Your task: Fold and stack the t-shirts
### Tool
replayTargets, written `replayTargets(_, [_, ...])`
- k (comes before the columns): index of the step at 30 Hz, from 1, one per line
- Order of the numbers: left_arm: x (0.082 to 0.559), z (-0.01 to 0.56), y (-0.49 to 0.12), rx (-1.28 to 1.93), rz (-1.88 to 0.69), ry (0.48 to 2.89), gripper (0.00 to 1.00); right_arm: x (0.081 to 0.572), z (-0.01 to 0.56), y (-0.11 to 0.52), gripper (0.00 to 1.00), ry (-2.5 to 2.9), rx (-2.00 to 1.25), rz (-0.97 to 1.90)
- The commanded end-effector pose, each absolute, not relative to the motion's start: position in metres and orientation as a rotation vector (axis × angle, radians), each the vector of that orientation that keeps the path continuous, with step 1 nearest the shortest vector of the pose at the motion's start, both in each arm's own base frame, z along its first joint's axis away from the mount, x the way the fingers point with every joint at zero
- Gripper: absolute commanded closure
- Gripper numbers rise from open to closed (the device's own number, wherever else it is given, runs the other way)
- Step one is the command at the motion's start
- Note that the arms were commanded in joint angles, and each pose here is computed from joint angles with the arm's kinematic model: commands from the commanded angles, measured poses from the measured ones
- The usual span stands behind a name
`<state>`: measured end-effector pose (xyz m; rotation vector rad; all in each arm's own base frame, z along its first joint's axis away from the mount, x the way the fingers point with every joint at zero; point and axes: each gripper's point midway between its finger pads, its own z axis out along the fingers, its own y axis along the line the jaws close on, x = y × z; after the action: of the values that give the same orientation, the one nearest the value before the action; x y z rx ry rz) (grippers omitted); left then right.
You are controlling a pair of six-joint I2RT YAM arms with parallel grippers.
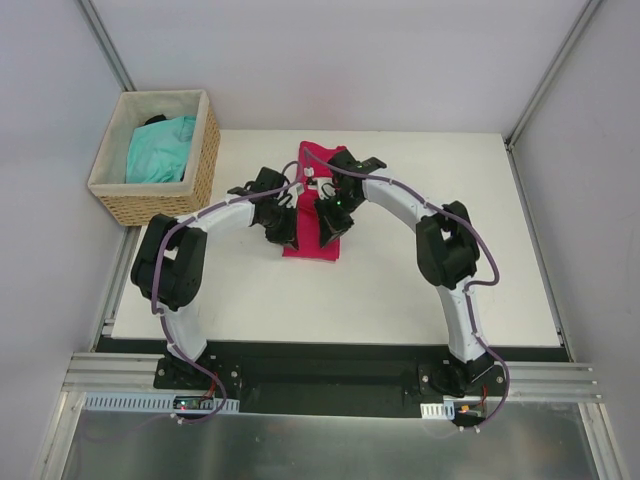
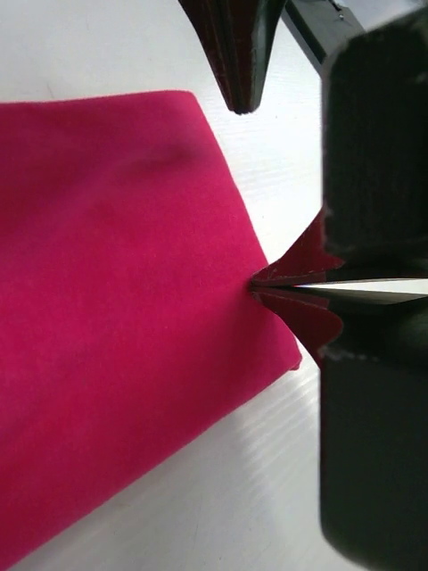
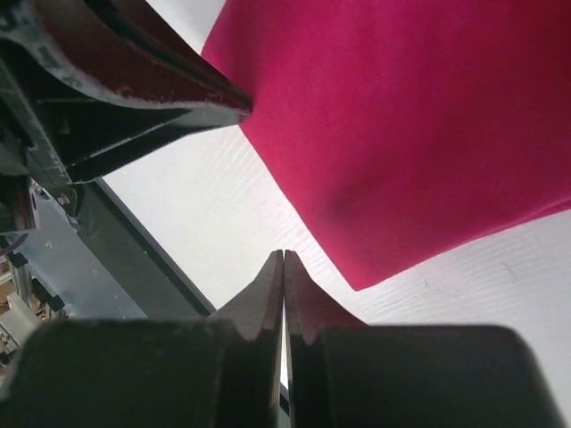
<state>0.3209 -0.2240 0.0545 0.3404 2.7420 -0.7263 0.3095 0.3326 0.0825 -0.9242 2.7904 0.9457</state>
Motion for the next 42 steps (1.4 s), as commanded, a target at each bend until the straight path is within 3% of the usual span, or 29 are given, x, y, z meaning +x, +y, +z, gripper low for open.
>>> replayTargets(1, [0.334, 0.046, -0.220, 0.342, -0.660, 2.690, 1.00, 0.321, 0.076, 0.323, 0.99, 2.784, -0.924, 0.858])
replayTargets(10, [0.348, 0.048, -0.220, 0.328, -0.629, 2.648, 1.00, 0.339, 0.072, 0.308, 0.99, 2.805, -0.945, 0.613])
replayTargets(17, [0.328, 0.012, -0.212, 0.285, -0.592, 2.801, 1.00, 0.333, 0.046, 0.290, 0.99, 2.911, -0.968, 0.494])
replayTargets(27, [0.307, -0.006, -0.210, 0.247, -0.589, 2.926, 1.00, 0.340, 0.031, 0.286, 0.99, 2.900, -0.925, 0.521])
replayTargets(33, [0.276, -0.003, -0.203, 0.219, -0.616, 3.032, 1.00, 0.324, 0.027, 0.272, 0.99, 2.990, -0.930, 0.477])
replayTargets(42, [0.217, 0.029, -0.187, 0.285, -0.684, 3.121, 1.00, 0.331, 0.080, 0.251, 0.99, 2.930, -0.781, 0.333])
